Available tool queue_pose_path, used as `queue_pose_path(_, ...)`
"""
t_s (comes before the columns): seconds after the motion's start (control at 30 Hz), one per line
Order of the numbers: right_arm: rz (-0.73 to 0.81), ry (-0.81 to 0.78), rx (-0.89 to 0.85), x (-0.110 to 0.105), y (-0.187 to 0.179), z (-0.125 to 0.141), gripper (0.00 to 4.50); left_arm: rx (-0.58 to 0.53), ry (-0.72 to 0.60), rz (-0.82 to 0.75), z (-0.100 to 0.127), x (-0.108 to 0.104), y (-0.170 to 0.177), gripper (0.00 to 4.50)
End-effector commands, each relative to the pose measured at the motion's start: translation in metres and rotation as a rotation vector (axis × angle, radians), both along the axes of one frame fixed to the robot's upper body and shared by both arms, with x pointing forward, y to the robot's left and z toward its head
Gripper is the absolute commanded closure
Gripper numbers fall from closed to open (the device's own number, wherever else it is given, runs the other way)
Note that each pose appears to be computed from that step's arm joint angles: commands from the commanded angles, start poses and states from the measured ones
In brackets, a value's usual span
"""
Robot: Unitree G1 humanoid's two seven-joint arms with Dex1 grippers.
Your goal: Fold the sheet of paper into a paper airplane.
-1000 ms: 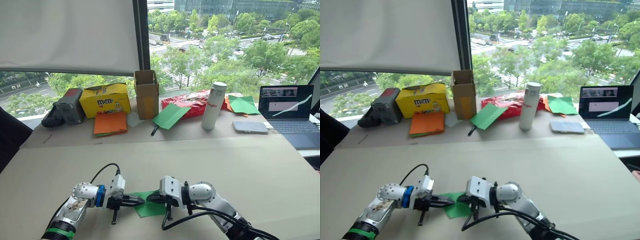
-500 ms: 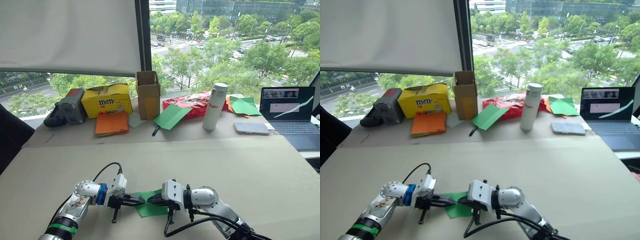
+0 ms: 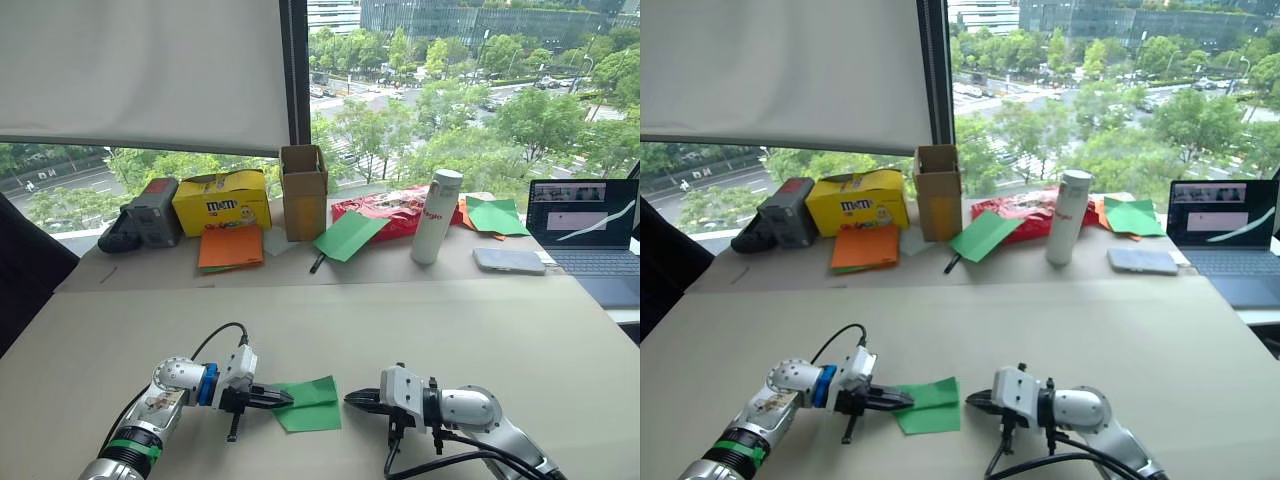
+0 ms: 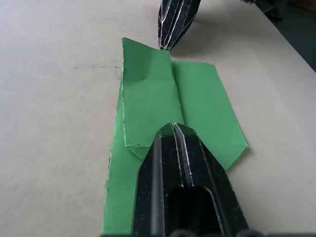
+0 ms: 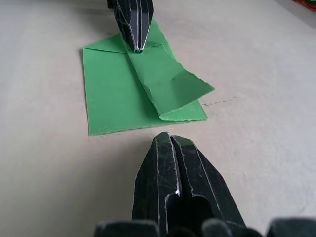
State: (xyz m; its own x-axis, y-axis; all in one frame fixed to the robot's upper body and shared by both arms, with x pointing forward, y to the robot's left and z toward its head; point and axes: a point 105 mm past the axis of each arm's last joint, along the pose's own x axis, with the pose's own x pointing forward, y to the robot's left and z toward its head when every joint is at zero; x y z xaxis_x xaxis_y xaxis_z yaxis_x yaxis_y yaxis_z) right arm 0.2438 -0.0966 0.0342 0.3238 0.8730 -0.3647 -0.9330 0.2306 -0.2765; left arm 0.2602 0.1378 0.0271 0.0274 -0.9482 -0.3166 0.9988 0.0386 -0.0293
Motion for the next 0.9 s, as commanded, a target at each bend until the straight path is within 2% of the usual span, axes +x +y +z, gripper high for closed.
queue_pose_path(0.03,-0.067,0.017,0.021,0.008,-0.016,0.009,4.45,0.130,0.113,0.046,-0.034,-0.011,0.018,4.50)
queue_pose_path(0.13,-0.017,-0.049,0.111,0.014,0.002,0.046,4.45,0.130,0.111,0.042,-0.035,-0.012,0.018,4.50)
queue_pose_path(0.23,0.055,-0.061,0.091,0.011,0.021,0.057,4.45,0.128,0.108,0.036,-0.034,-0.012,0.017,4.50)
queue_pose_path(0.47,0.114,-0.006,-0.062,0.014,0.055,0.042,4.45,0.118,0.096,0.024,-0.031,-0.014,0.013,4.50)
queue_pose_path(0.6,0.100,0.026,-0.135,0.017,0.058,0.021,4.45,0.113,0.088,0.020,-0.028,-0.015,0.010,4.50)
queue_pose_path(0.9,0.122,0.086,-0.219,0.012,0.061,-0.003,4.45,0.092,0.057,0.007,-0.017,-0.018,0.002,4.50)
